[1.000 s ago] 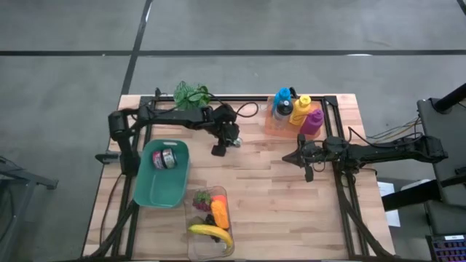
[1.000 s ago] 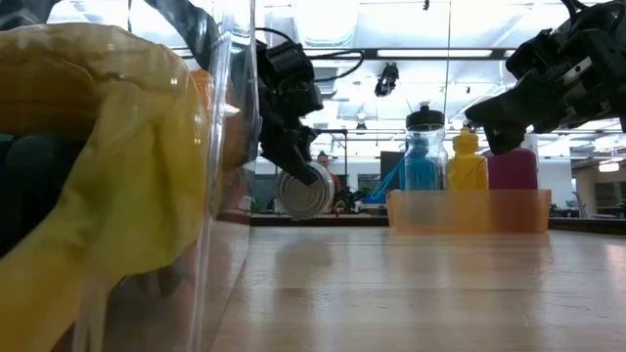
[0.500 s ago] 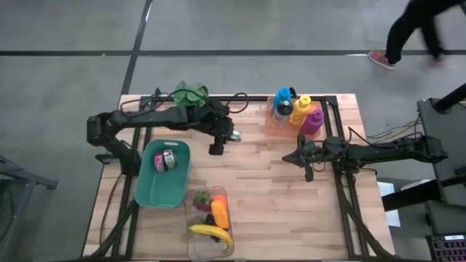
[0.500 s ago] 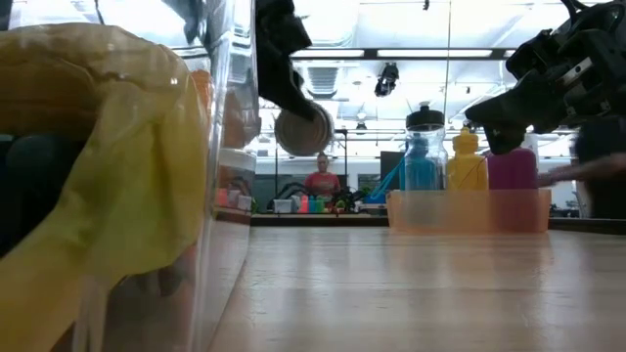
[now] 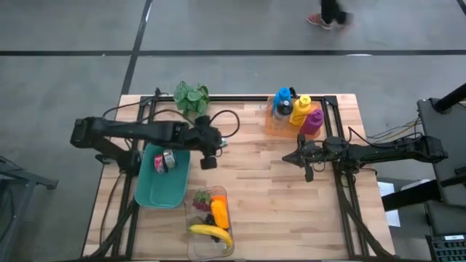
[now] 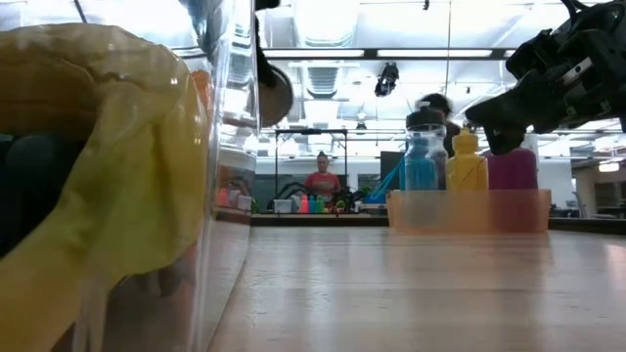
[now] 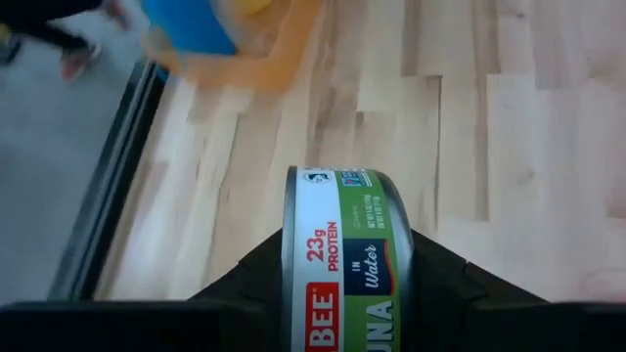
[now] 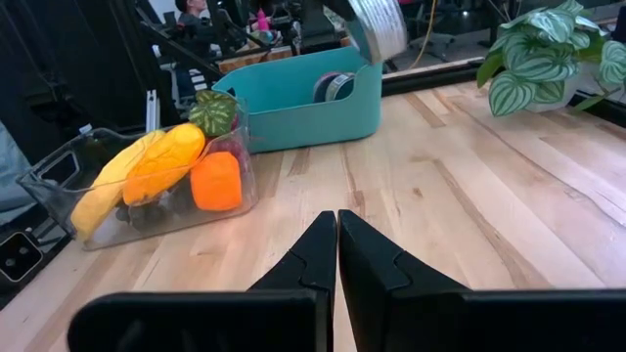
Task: Pick & Place Food Item
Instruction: Put the green tuna can into the blue bin
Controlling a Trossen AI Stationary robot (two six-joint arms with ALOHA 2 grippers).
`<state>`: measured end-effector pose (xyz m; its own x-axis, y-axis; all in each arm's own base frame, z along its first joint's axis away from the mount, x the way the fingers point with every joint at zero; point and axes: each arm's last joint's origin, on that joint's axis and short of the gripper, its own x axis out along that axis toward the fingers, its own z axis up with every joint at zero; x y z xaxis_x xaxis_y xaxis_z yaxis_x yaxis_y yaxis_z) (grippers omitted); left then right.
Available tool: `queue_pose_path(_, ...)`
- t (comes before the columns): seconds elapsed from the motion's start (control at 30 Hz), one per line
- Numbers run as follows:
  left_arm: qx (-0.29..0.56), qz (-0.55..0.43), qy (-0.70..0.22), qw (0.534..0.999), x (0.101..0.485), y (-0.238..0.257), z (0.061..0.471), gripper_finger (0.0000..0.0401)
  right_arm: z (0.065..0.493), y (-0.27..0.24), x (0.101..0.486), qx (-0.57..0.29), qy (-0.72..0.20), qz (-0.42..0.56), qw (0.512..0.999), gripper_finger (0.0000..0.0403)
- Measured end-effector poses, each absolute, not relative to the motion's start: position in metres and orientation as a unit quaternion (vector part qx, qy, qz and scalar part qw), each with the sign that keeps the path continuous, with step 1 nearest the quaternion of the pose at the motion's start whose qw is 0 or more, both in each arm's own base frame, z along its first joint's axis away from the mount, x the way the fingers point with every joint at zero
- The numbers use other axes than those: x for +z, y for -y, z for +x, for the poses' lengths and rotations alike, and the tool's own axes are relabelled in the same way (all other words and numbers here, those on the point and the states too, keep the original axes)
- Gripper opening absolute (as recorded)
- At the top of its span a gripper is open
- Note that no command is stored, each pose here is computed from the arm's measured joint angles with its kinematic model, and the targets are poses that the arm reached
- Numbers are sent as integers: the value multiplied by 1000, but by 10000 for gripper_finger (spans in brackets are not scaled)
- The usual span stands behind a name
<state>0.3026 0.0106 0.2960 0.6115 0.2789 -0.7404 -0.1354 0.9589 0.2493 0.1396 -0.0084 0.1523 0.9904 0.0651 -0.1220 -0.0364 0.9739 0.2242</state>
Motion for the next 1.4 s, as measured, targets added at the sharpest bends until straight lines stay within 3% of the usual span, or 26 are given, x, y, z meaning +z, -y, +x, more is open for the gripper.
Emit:
queue_pose_path(0.3,200,-37,-453,868,302,16,272,139,140,8,152,25,-64,111,991,12)
queue_pose_path(0.77,328,-230,-461,792,318,28,215,140,140,8,152,26,-64,111,991,12)
queue_pose_path(1.2,439,-384,-474,660,311,30,185,140,140,8,152,26,-64,111,991,12)
queue_pose_path(1.4,484,-480,-468,562,293,33,183,140,140,8,152,26,-64,111,991,12)
